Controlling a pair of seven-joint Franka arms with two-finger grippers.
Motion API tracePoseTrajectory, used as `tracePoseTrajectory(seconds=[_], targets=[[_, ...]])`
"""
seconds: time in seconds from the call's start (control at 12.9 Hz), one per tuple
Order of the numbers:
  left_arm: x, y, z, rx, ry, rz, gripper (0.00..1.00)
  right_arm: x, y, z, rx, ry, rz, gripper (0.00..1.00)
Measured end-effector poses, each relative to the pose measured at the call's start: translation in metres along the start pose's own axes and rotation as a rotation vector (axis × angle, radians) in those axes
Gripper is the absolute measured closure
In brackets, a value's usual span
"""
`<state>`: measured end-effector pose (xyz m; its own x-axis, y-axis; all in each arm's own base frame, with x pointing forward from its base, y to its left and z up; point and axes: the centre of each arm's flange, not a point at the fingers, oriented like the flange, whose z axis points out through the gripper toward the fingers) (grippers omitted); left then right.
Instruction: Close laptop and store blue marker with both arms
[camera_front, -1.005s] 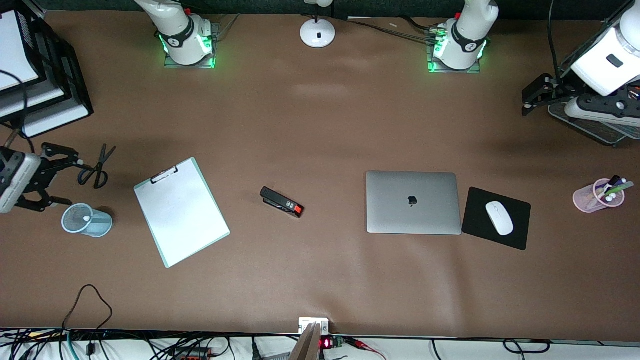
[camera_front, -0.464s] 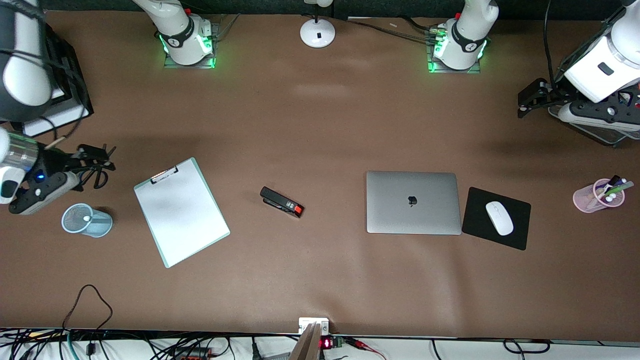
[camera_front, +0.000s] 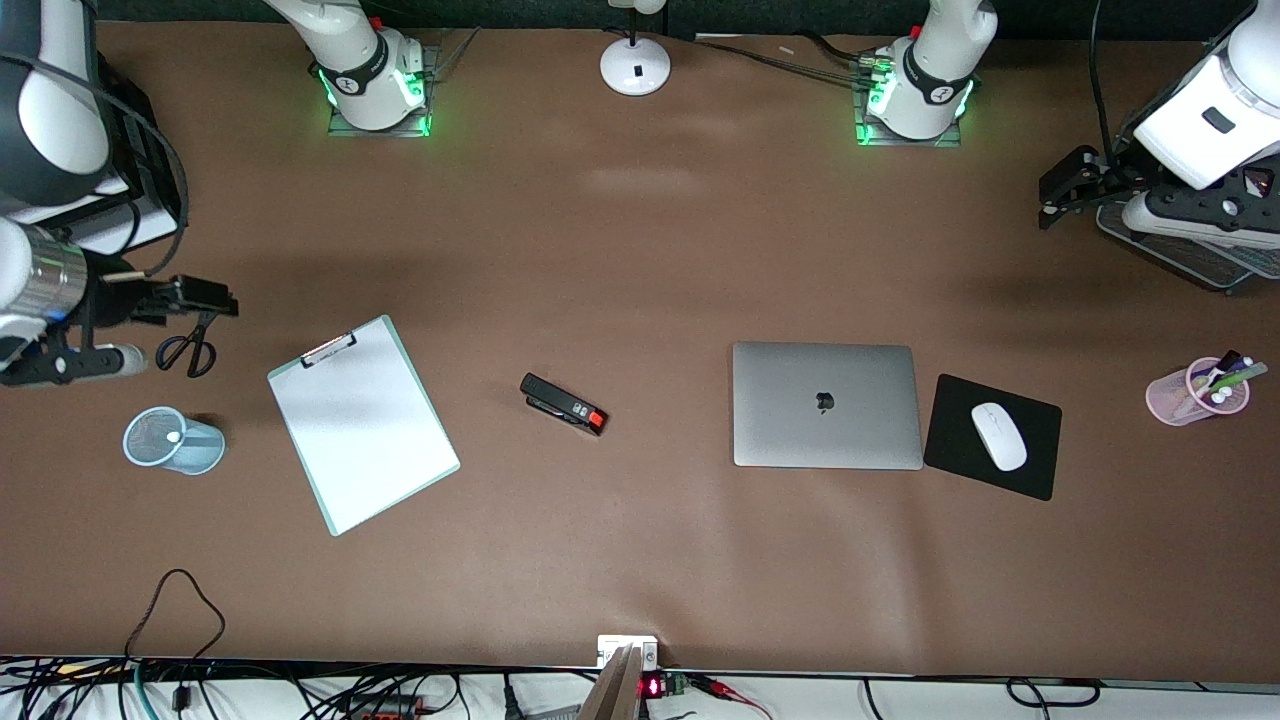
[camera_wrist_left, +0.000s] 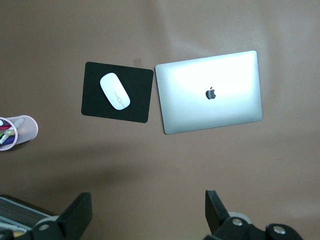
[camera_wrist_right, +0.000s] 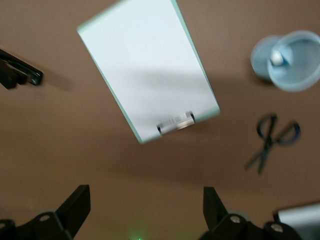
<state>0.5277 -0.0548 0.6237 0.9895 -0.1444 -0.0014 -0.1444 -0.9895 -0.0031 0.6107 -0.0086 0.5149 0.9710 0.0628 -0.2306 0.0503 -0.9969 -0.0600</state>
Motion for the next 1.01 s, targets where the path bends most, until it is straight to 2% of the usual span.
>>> tracePoseTrajectory(seconds=[0.08, 0.23, 0.39, 0.7, 1.01], targets=[[0.000, 0.000, -0.001, 0.000, 0.001, 0.000, 0.00, -0.009, 0.004, -0.011, -0.034, -0.001, 0.019, 0.00], [-0.001, 0.000, -0.001, 0.000, 0.002, 0.000, 0.00, -0.022, 0.024, -0.034, -0.064, 0.042, 0.068, 0.00], [-0.001, 0.000, -0.002, 0.001, 0.003, 0.000, 0.00, -0.029, 0.048, -0.049, -0.066, 0.073, 0.114, 0.00], [-0.001, 0.000, -0.002, 0.001, 0.003, -0.001, 0.00, -0.030, 0.029, -0.064, -0.076, 0.105, 0.102, 0.00], [-0.001, -0.002, -0.002, 0.000, 0.003, -0.005, 0.00, -0.047, 0.028, -0.071, -0.073, 0.140, 0.104, 0.00]])
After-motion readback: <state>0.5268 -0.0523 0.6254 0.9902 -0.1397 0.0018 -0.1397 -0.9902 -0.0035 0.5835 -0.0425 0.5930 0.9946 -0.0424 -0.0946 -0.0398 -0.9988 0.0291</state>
